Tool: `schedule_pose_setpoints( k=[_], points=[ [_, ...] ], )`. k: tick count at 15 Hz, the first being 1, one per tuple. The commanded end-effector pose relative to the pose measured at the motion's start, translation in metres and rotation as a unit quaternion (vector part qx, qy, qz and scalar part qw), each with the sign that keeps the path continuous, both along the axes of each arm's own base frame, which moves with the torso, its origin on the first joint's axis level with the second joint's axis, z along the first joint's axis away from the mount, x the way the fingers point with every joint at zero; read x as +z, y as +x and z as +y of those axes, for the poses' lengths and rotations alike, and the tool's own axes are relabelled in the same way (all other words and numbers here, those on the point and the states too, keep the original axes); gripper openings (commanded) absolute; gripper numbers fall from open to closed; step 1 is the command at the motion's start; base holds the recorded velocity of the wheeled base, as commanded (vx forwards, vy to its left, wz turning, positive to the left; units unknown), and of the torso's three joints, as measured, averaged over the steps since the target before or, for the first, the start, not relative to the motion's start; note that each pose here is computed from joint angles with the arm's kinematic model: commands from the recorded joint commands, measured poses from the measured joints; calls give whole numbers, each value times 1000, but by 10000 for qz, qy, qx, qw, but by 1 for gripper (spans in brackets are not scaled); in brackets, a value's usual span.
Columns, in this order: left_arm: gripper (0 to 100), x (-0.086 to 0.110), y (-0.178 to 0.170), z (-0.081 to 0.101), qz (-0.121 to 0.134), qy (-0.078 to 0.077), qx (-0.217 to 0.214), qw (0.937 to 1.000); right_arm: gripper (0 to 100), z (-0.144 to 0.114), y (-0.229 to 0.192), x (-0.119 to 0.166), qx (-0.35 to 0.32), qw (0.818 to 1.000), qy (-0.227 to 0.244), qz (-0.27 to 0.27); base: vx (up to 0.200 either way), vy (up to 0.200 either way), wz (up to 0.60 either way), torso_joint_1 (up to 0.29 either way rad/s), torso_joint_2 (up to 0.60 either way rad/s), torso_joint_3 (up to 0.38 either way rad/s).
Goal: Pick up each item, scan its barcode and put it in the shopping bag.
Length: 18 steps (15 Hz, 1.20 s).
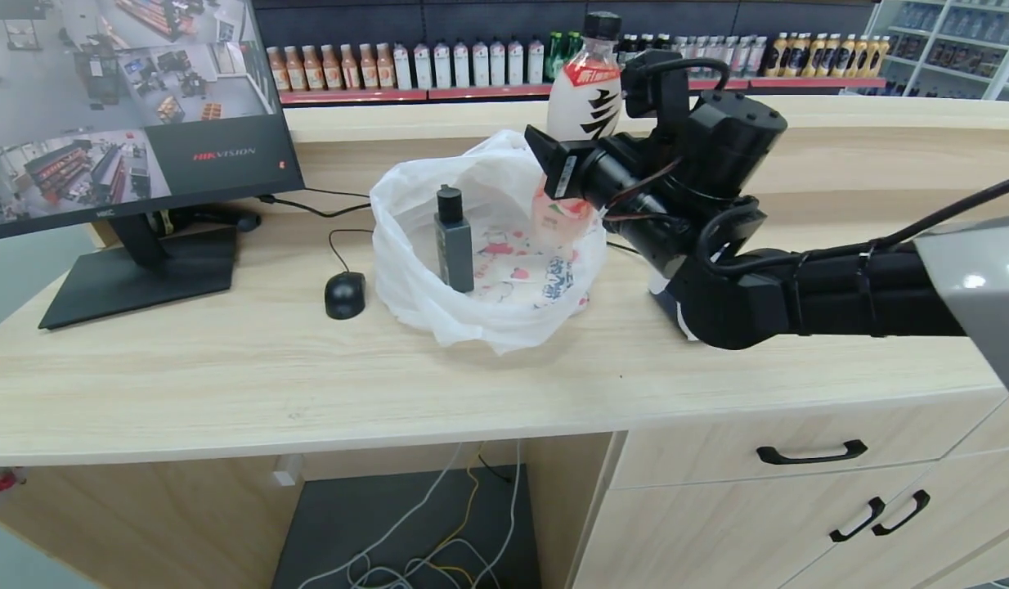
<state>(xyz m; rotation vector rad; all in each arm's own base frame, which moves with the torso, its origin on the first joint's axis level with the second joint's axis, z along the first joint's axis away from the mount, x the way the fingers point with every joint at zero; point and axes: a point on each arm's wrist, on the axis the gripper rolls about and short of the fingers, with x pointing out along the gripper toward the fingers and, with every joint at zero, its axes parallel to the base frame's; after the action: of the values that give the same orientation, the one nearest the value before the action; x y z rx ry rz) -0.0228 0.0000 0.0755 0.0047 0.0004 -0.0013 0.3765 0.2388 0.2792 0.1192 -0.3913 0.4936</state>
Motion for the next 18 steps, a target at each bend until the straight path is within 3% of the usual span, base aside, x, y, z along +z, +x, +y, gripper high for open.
schedule_pose_setpoints(
  k=[1,8,18],
  points=[
    [100,0,0,0,-2,0,-1,10000,0,7,25,-20,-43,10000,-48,53,0,0,0,0,0,0],
    [100,0,0,0,-2,0,-1,10000,0,22,40,-52,-52,9988,-286,404,0,0,0,0,0,0],
    [100,0,0,0,-2,0,-1,10000,0,25,55,-82,-154,9966,-563,577,0,0,0,0,0,0]
  ],
)
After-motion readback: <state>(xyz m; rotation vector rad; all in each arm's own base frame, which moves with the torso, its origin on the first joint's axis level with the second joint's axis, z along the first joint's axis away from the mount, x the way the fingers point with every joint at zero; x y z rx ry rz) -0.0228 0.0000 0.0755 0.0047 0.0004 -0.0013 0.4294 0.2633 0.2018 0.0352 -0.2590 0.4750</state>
